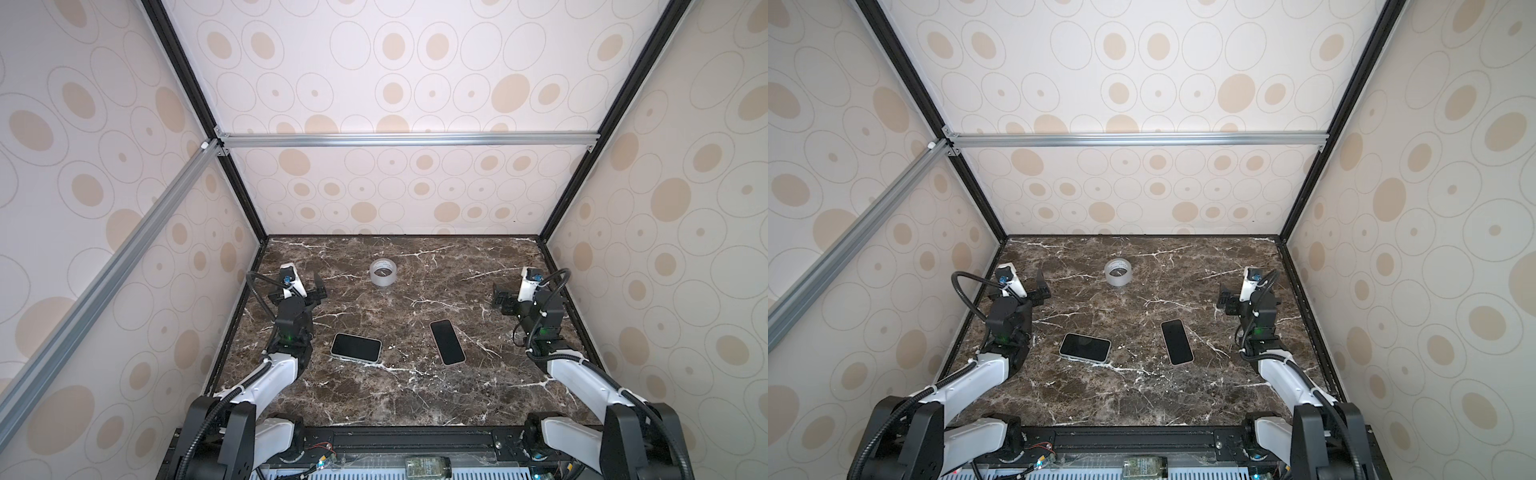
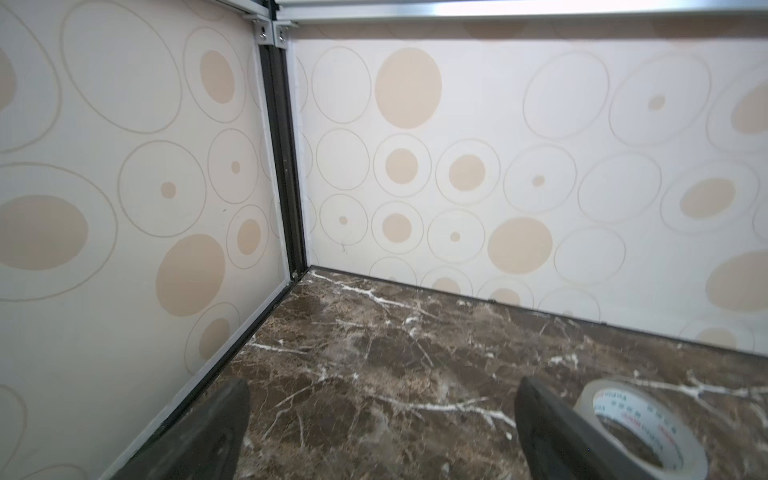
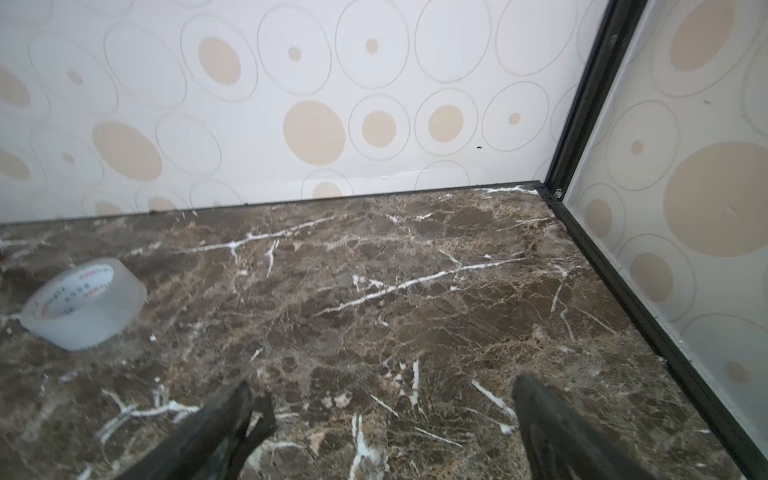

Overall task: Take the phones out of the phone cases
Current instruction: 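Move the right gripper over the pink-cased phone while the left gripper approaches it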

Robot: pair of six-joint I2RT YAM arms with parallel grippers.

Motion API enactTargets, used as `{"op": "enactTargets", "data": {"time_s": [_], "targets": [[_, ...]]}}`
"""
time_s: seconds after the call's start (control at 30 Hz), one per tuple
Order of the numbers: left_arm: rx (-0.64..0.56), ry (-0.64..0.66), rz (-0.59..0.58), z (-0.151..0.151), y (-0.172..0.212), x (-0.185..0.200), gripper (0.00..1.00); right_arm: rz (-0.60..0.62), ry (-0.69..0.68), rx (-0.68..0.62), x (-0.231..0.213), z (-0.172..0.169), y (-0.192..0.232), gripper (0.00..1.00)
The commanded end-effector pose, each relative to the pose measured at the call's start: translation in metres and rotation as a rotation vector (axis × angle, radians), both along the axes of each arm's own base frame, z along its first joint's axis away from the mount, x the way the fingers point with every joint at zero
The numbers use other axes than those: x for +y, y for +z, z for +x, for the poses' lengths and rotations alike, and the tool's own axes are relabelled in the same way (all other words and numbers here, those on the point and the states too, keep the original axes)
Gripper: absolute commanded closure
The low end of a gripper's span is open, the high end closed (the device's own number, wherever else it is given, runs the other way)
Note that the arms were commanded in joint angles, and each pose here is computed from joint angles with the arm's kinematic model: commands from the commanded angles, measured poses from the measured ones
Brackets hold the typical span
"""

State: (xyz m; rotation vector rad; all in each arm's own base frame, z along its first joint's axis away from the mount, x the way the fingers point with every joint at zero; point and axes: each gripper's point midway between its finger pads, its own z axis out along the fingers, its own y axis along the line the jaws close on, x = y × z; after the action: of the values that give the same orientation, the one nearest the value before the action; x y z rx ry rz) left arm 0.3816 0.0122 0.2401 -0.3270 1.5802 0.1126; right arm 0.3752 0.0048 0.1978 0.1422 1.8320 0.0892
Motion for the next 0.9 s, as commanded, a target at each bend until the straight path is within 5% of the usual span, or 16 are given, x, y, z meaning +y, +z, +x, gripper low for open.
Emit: {"op": "enactTargets", "data": {"time_s": [0.0,0.1,0.2,0.47,0.87], "targets": [[0.202,0.110,-0.195,0.000,-0.029,0.009,0.01,0.189,-0.245,0.170,-0.027,-0.018,-0.011,0.00],[0.325,0.125,-0.280,0.002,-0.042,0.004,0.01,0.233,-0.283,0.242,-0.029,-0.027,-0.011,0.00],[0.366,-0.010,-0.307,0.004,-0.043,-0.022,0.01,0.321,-0.310,0.264,-0.027,-0.036,-0.012,0.00],[0.451,-0.271,-0.256,-0.026,-0.046,-0.114,0.01,0.482,0.063,0.395,0.051,-0.036,-0.024,0.01],[0.536,-0.599,-0.417,-0.086,-0.080,-0.199,0.01,0.017,0.269,0.740,0.146,-0.101,-0.090,0.04]]}}
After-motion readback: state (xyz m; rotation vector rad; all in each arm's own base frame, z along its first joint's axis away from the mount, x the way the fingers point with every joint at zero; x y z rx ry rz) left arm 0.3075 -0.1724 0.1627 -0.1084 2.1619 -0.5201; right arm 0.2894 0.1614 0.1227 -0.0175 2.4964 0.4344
